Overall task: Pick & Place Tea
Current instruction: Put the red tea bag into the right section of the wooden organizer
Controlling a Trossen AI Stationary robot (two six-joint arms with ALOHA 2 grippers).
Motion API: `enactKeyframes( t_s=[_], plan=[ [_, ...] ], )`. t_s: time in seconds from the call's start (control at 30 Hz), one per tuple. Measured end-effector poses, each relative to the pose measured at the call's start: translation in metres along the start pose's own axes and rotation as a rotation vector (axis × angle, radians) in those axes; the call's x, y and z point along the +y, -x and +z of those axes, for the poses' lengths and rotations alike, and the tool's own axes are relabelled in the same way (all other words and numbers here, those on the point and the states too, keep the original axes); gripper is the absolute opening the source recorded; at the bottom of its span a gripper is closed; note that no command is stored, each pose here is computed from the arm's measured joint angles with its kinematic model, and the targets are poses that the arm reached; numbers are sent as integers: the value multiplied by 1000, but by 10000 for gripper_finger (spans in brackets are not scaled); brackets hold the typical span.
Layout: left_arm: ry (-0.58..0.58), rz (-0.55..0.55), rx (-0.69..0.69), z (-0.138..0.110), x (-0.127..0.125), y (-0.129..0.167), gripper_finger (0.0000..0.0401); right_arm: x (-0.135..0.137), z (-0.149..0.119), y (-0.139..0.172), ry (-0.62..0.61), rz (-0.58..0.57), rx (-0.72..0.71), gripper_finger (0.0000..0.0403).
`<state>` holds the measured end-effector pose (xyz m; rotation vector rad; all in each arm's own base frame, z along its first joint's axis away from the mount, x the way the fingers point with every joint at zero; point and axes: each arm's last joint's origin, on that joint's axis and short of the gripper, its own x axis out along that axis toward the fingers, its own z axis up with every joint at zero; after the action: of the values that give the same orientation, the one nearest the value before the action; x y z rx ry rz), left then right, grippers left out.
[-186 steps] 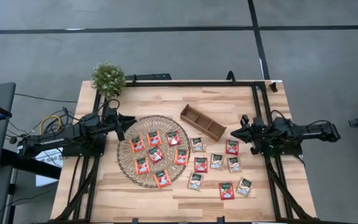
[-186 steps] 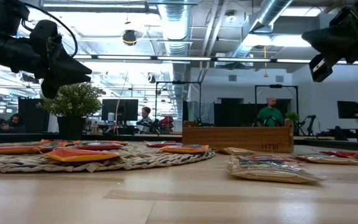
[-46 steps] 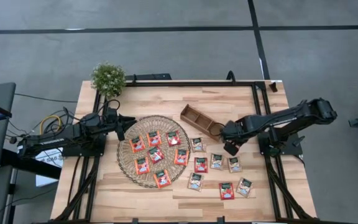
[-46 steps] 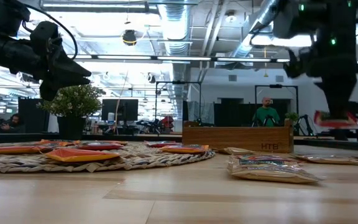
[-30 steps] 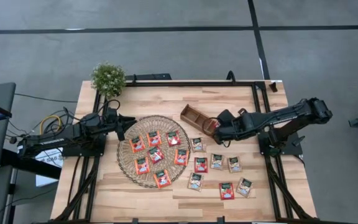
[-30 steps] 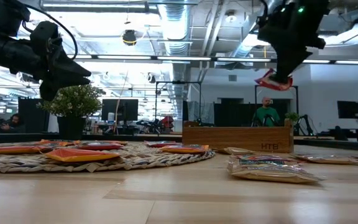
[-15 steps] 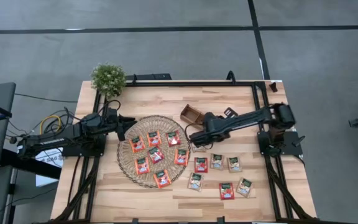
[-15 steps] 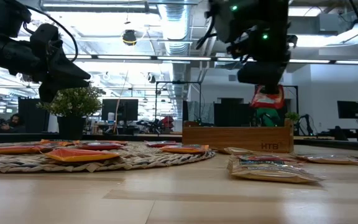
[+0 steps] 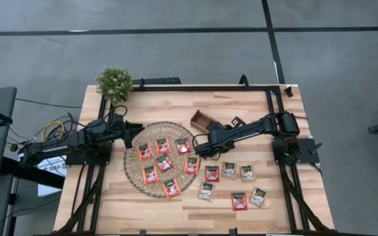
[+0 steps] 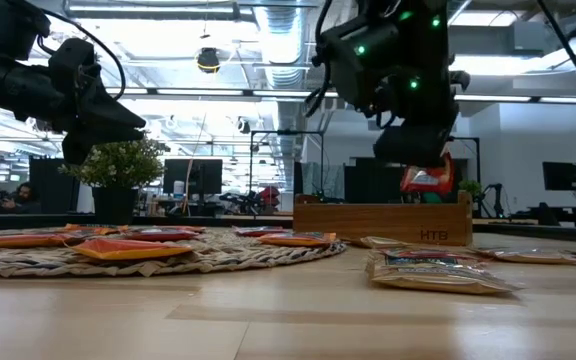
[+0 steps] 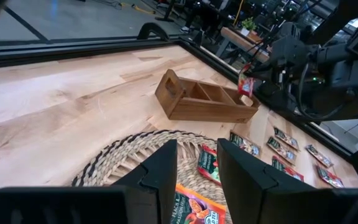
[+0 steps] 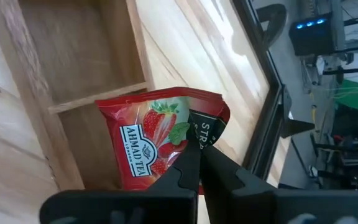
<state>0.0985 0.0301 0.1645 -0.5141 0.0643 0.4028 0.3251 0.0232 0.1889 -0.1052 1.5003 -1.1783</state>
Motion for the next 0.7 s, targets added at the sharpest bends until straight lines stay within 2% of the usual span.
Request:
enactKeyframes(
  t_s=[0.17,0.47,0.7],
  plan=[
    [1,0,0,0,0,0,105,0,-5,-6,27,-32,19,0],
    [0,0,1,0,0,0,105,1,-4,-6,27,-37,-13,0],
    [1,0,0,0,0,0,105,3,-2,-6,79,-17,-26,0]
  ],
)
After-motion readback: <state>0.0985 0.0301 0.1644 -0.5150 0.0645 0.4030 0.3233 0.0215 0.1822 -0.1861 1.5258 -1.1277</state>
